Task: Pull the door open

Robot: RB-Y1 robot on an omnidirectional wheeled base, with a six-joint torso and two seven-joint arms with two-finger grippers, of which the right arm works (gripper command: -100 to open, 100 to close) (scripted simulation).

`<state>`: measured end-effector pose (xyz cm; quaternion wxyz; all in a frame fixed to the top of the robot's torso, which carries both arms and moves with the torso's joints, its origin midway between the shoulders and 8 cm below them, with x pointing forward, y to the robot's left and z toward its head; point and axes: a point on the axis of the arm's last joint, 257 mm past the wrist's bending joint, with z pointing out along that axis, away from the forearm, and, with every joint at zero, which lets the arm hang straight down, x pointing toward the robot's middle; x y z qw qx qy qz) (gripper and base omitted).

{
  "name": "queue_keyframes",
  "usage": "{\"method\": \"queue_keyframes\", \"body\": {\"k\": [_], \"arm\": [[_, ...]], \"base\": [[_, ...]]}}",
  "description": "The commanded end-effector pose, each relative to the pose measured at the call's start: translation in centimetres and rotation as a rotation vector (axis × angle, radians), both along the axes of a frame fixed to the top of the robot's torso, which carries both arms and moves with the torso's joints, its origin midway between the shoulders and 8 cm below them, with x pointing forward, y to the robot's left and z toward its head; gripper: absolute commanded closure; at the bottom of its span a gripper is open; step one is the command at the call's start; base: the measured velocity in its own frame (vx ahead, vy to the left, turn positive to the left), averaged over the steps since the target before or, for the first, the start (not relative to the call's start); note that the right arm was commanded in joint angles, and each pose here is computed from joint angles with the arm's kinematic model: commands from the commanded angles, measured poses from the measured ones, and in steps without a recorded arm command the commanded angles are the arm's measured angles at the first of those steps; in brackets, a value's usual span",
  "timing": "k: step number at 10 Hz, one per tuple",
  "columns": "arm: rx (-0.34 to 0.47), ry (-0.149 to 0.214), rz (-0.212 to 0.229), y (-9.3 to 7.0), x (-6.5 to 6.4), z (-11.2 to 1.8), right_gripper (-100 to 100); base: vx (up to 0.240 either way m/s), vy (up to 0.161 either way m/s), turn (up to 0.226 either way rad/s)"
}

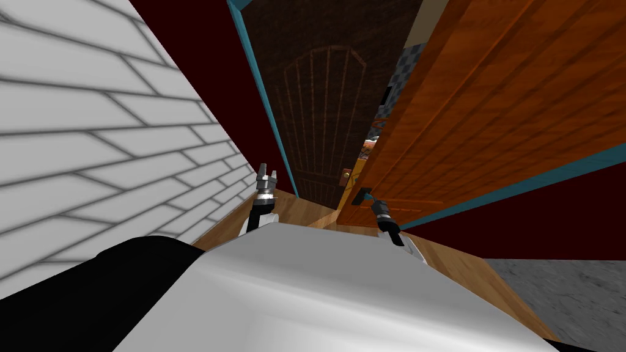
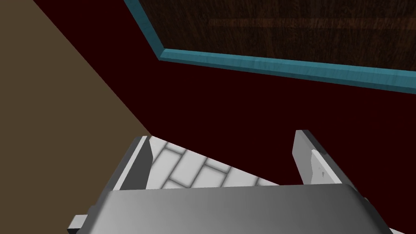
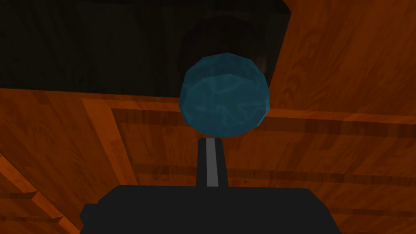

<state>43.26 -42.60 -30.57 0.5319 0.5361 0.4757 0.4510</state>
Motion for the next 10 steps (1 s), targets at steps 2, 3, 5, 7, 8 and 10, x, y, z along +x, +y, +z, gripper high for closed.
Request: {"method": "queue_keyframes", "body": {"k": [2,3,5,7,8,10], "arm": [[0.008,-0.015,0.049,1.8,-0.2,0.4,-100],[0.011,-0.019,0.066,2.4,-0.2,0.6,-100],[0.017,-0.026,0.095,3.5,-0.4,0.8,-100],[0.017,-0.027,0.099,3.8,-0.6,0.8,-100],[0.017,-0.032,0.097,3.8,-0.2,0.9,-100],[0.015,-0.036,0.093,3.8,0.2,0.9,-100]], "base": [[-0.217,-0.014,0.053],[-0.188,-0.045,0.076],[-0.189,0.010,0.075],[-0.134,0.014,0.031],[0.078,-0.042,0.018],[0.165,-0.056,0.035]]}}
